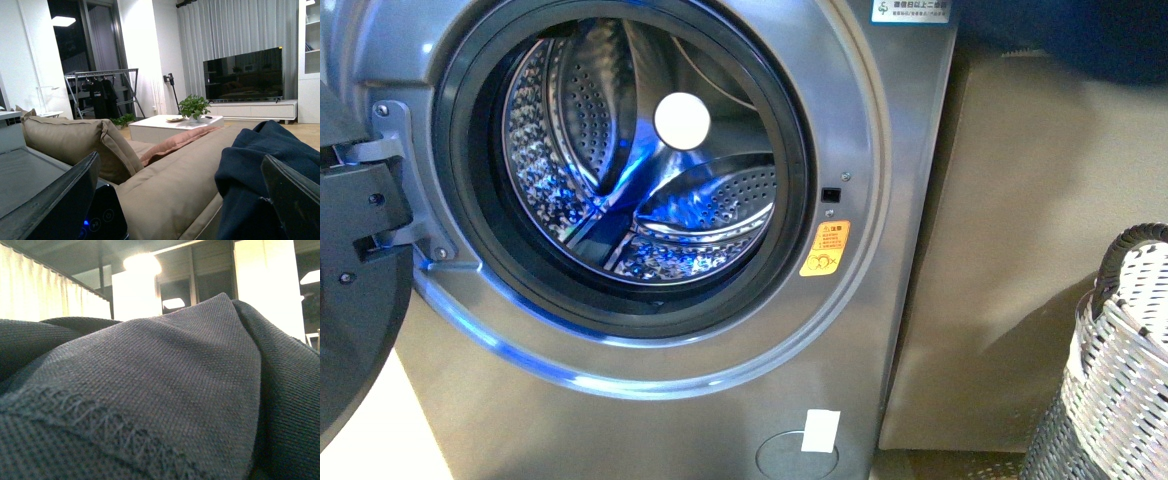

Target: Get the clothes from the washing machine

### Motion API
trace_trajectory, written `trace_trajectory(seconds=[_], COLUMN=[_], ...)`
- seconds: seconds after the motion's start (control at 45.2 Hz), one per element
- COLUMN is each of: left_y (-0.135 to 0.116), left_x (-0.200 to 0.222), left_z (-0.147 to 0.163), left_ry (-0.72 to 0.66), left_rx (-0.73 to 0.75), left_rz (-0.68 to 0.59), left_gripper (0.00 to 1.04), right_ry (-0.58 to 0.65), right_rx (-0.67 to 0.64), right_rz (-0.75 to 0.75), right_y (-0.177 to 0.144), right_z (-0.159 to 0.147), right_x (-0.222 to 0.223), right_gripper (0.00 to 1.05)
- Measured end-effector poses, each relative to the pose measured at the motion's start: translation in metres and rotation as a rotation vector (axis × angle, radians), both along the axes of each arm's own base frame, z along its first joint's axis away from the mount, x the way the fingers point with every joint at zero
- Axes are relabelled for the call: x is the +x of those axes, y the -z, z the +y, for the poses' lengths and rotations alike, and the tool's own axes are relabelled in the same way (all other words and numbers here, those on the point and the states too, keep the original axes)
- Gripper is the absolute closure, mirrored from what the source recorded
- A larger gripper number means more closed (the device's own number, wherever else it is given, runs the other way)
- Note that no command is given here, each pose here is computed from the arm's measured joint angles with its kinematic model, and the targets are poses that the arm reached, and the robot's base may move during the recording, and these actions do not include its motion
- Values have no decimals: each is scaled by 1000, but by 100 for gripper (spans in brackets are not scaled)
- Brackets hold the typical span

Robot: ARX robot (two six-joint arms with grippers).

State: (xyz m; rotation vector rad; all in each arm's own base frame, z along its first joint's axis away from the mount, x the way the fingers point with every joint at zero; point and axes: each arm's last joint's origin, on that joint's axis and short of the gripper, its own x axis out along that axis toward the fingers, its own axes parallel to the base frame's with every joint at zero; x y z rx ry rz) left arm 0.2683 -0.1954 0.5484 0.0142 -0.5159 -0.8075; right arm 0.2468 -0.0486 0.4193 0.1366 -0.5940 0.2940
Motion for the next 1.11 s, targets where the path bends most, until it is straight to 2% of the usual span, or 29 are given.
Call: trace_trajectory(seconds=[0.243, 0.376, 0.576, 0.708, 0.753, 0.819, 0.885, 0.93, 1.018, 1.107], left_y=[0, 0, 0, -1, -1, 19, 43, 58, 85, 135], left_x=[0, 0, 0, 0, -3, -11, -21, -29, -46, -66], left_z=[0, 0, 0, 0, -1, 18, 39, 55, 84, 114], left_ry=[0, 0, 0, -8, -174, -466, -665, -733, -778, -802], left_rx=[0, 0, 0, -4, -30, -4, -15, -40, -74, -81], left_rz=[0, 0, 0, 3, 168, 378, 449, 457, 445, 445], left_gripper=[6, 6, 6, 6, 14, 25, 35, 42, 55, 74], right_ry=[117, 215, 340, 353, 344, 329, 321, 320, 330, 322], right_rx=[-15, -18, -36, -81, -91, -108, -110, -102, -70, -57], right_rz=[62, -3, -142, -78, -42, 6, 68, 111, 198, 303], right_y=[5, 0, -35, -52, -49, -39, -20, -4, 28, 71], right_z=[-37, -62, -86, -80, -78, -77, -79, -82, -84, -86], right_x=[-23, -43, -77, -88, -85, -78, -65, -56, -42, -27], right_gripper=[95, 95, 95, 95, 95, 95, 95, 95, 95, 95])
